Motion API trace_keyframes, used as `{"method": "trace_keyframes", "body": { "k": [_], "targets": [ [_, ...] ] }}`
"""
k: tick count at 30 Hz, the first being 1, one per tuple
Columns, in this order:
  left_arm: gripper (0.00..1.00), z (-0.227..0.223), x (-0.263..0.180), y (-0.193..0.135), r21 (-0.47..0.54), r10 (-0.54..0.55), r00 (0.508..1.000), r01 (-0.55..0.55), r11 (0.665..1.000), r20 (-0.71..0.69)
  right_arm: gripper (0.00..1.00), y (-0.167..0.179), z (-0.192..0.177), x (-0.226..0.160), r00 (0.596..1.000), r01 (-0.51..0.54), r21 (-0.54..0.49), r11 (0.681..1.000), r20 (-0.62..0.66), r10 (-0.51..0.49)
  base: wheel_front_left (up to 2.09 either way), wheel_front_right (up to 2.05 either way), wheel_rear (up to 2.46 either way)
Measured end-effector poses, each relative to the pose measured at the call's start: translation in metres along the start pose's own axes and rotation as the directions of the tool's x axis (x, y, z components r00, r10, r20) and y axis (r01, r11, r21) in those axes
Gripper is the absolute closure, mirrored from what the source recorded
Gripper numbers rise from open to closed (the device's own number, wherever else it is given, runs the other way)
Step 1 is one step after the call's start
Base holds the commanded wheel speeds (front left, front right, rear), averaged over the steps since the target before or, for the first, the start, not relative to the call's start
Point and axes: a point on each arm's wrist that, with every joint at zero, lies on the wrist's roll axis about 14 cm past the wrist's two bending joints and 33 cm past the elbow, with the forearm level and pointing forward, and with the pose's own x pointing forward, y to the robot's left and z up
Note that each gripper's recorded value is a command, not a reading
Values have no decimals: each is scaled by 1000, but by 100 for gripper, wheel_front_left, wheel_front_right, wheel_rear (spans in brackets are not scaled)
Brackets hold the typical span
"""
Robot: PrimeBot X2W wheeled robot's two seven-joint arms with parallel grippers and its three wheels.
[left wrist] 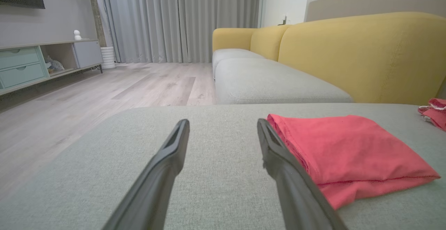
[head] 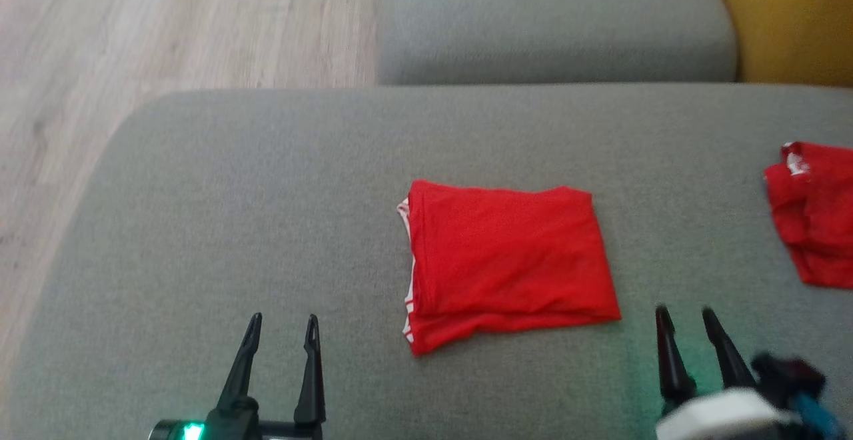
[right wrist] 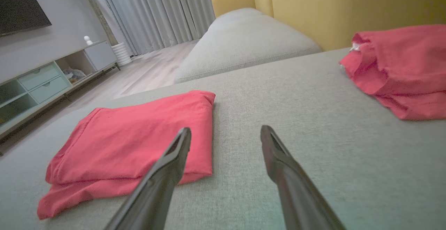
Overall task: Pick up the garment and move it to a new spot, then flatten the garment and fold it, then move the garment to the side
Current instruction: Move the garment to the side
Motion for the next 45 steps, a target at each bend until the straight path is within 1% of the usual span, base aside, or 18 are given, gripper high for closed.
{"method": "trace_keyframes", "body": {
  "k": [4, 5, 6, 7, 10, 11, 13, 14, 15, 16, 18, 19, 23, 28, 32, 35, 40, 45],
  "targets": [
    [0, -10, 5, 1, 1, 5, 999, -5, 1000, -36, 0, 1, -4, 39, 998, -9, 48, 999, -66, 12, 0, 0, 0],
    [0, -11, 8, 1, 0, 2, 999, -2, 1000, -42, 0, 0, -3, 51, 996, -6, 61, 998, -85, 11, 0, 0, 0],
    [0, -12, 16, -2, -1, -11, 999, 11, 1000, -43, 0, 0, -2, 72, 992, -2, 91, 996, -124, 14, 0, 0, 0],
    [0, -10, 20, -4, -1, -17, 999, 17, 1000, -40, 0, 0, -5, 81, 988, 2, 107, 994, -153, 15, 0, 0, 0],
    [0, -9, 30, -5, -1, -20, 999, 20, 1000, -34, 0, 3, -16, 99, 973, -7, 105, 994, -230, 31, 0, 0, 0],
    [0, -9, 30, -5, -1, -20, 999, 20, 1000, -34, 0, 3, -16, 99, 973, -7, 105, 994, -230, 31, 0, 0, 0],
    [0, -10, 32, -5, -2, -22, 999, 22, 1000, -38, 0, 0, -26, 106, 961, 0, 96, 995, -277, 27, 0, 0, 0],
    [0, -11, 32, -6, -2, -23, 999, 23, 1000, -43, 11, 0, -33, 108, 950, -1, 87, 996, -311, 28, 0, 0, 0],
    [0, -13, 32, -6, -2, -21, 999, 21, 1000, -48, 27, 1, -42, 108, 937, -4, 79, 997, -349, 31, 0, 0, 0],
    [0, -14, 33, -5, -1, -16, 999, 16, 1000, -51, 56, 3, -51, 108, 922, -8, 75, 997, -385, 36, 0, 0, 0],
    [0, -14, 34, 0, -8, 2, 999, -3, 1000, -53, 71, 10, -57, 110, 910, -17, 90, 996, -410, 53, 0, 0, 0],
    [0, -15, 34, 1, -14, 7, 998, -8, 1000, -56, 100, 13, -57, 113, 909, -21, 101, 995, -411, 61, 0, 0, 0],
    [0, -17, 37, -2, -22, 5, 998, -6, 1000, -62, 100, 21, -54, 115, 915, -46, 112, 993, -393, 87, 0, 0, 0],
    [0, -19, 43, -11, -28, -24, 997, 22, 999, -67, 100, -2, -42, 114, 930, -31, 65, 997, -363, 53, 0, 0, 0],
    [0, -22, 49, -21, -35, -57, 996, 54, 998, -73, 100, -39, -7, 127, 957, -3, -18, 1000, -289, -2, 0, 0, 0],
    [0, -22, 58, -28, -52, -77, 994, 74, 996, -71, 100, -73, 25, 134, 972, 37, -92, 995, -228, -57, 0, 0, 0],
    [0, -30, 69, -41, -65, -122, 989, 116, 991, -87, 100, -131, 64, 132, 972, 115, -235, 965, -173, -158, 0, 0, 0],
    [0, -34, 85, -56, -77, -173, 981, 167, 983, -84, 100, -178, 103, 130, 962, 210, -305, 929, -105, -252, 0, 0, 0]
  ]
}}
